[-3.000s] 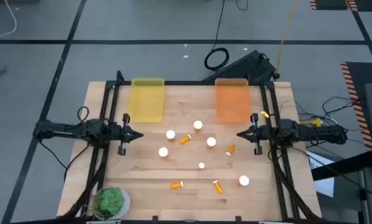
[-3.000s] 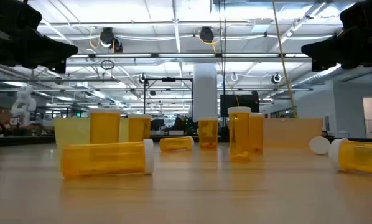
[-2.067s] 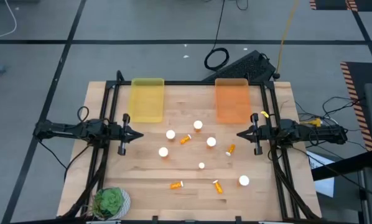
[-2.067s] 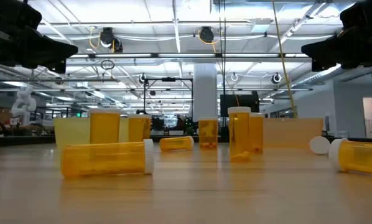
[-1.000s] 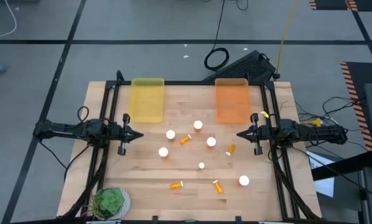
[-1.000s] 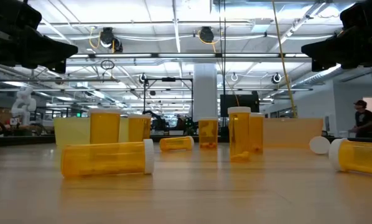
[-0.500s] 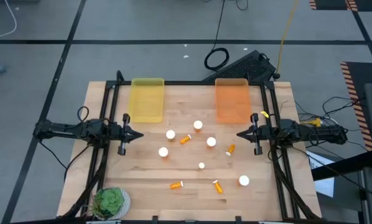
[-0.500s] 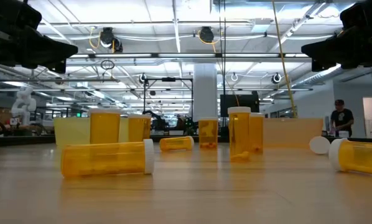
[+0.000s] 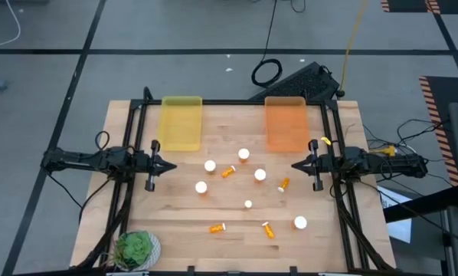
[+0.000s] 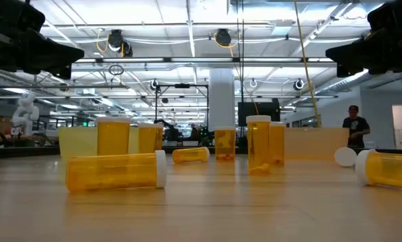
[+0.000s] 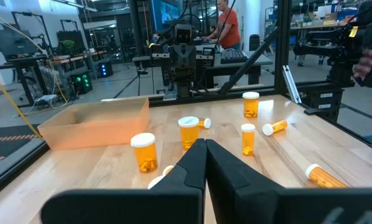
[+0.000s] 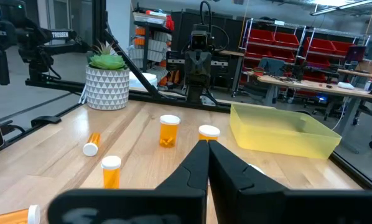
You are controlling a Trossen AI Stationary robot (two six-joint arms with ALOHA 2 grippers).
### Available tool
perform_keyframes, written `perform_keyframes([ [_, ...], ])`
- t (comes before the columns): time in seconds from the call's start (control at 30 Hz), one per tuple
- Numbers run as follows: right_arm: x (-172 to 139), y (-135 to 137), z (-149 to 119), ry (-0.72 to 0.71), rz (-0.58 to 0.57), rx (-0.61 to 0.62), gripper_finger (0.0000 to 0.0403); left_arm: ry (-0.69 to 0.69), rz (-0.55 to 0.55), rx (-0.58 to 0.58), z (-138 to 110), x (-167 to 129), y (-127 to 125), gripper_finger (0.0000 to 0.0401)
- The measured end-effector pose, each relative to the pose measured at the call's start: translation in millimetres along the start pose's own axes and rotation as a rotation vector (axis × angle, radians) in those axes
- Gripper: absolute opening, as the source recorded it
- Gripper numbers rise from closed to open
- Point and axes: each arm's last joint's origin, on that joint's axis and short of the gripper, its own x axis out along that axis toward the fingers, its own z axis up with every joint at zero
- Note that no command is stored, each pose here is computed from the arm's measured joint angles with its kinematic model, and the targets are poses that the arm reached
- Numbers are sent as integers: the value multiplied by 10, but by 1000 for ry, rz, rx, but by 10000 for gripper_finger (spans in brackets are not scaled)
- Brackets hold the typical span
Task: Pick and place medicine bottles into bin by pill shape (circle, oval)
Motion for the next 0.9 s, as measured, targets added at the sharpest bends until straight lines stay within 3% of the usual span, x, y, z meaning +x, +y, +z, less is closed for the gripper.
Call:
perform_keyframes([
  [0.47,-1,-6,43,-43,-7,8,0,0,0,0,0,0,0,10],
  [0.6,-7,-13,104,-98,-11,59,0,0,0,0,0,0,0,10],
  [0.7,0,-9,71,-45,-4,96,0,0,0,0,0,0,0,10],
  [0.9,-83,-86,683,-76,-9,120,0,0,0,0,0,0,0,10],
])
